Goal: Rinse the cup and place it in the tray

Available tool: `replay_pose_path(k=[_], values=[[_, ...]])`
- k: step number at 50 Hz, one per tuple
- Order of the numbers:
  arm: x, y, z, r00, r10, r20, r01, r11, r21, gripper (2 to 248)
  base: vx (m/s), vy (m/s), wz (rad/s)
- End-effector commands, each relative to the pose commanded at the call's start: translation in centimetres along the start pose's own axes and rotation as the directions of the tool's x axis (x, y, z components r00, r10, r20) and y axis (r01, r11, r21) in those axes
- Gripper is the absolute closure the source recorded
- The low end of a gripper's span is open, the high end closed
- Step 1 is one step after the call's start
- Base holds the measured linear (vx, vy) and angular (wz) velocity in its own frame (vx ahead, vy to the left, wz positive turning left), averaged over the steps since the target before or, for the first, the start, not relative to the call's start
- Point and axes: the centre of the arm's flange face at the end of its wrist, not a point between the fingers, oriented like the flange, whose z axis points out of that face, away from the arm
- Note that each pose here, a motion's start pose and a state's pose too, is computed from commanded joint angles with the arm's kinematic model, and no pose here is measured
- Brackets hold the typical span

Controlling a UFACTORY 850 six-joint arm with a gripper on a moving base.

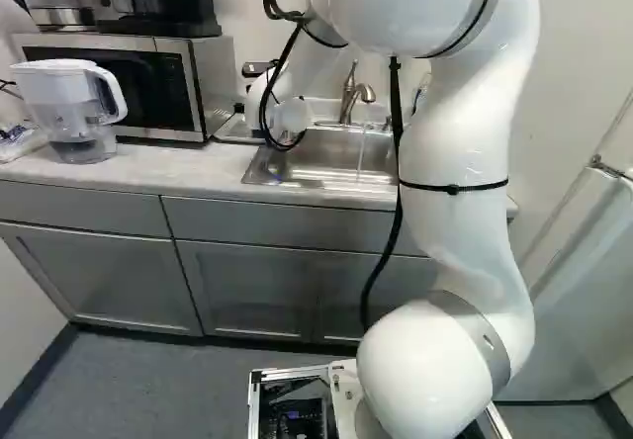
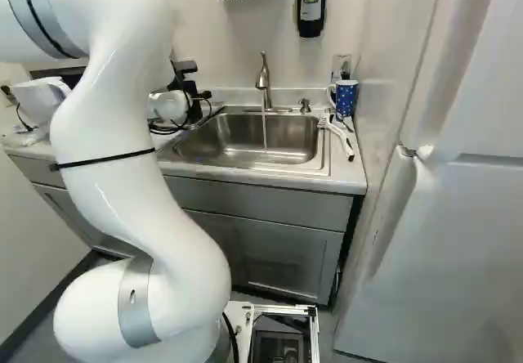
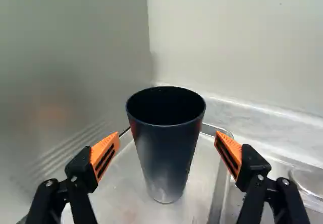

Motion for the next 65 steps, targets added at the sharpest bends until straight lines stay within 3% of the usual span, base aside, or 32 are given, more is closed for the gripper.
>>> replay_pose_path(k=[42,65], values=[[4.6,0.2,-1.5,0.997,0.002,-0.079,-0.002,1.000,-0.003,3,0.000,0.000,0.000],[6.9,1.7,-3.2,0.994,0.004,-0.107,-0.007,1.000,-0.025,3,0.000,0.000,0.000]])
